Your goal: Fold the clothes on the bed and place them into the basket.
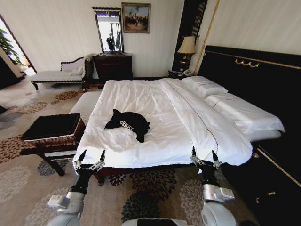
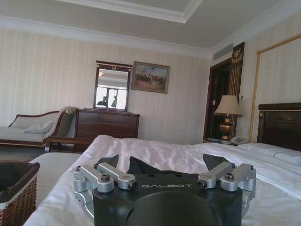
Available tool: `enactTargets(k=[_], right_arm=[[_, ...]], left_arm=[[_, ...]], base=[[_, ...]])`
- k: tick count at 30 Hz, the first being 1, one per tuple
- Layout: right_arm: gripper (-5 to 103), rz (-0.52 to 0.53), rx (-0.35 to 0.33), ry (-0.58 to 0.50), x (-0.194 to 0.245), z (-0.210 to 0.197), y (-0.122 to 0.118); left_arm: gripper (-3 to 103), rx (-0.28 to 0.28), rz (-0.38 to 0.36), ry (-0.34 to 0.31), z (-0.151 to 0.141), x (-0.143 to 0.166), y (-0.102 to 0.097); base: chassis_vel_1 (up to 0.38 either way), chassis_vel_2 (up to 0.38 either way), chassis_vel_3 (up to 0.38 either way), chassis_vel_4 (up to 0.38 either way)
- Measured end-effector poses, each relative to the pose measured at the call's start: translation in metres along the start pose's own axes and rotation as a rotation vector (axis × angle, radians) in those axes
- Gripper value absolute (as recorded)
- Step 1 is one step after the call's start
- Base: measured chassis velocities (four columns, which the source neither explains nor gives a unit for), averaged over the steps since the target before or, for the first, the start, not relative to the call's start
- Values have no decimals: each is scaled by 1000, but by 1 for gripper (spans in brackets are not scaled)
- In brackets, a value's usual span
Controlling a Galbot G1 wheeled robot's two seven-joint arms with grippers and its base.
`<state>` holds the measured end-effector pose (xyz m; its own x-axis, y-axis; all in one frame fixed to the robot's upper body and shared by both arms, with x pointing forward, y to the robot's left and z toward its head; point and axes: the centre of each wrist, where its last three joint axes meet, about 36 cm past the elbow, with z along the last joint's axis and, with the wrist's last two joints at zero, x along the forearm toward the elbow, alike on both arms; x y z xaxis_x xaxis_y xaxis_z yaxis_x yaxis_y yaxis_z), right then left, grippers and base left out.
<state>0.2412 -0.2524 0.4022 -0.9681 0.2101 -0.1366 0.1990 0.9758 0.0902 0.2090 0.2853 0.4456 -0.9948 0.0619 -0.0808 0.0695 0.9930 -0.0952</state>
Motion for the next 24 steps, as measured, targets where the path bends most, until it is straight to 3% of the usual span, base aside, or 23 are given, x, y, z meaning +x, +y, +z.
enactTargets(k=[8,24], right_arm=[[100,25,-33,20,1,-1,1],[100,30,-29,24,0,1,1]], left_arm=[[100,-3,-3,-4,1,1,2],[100,-1,-7,-5,2,2,2]], base=[[-8,109,9,-101],[-85,168,92,-165]])
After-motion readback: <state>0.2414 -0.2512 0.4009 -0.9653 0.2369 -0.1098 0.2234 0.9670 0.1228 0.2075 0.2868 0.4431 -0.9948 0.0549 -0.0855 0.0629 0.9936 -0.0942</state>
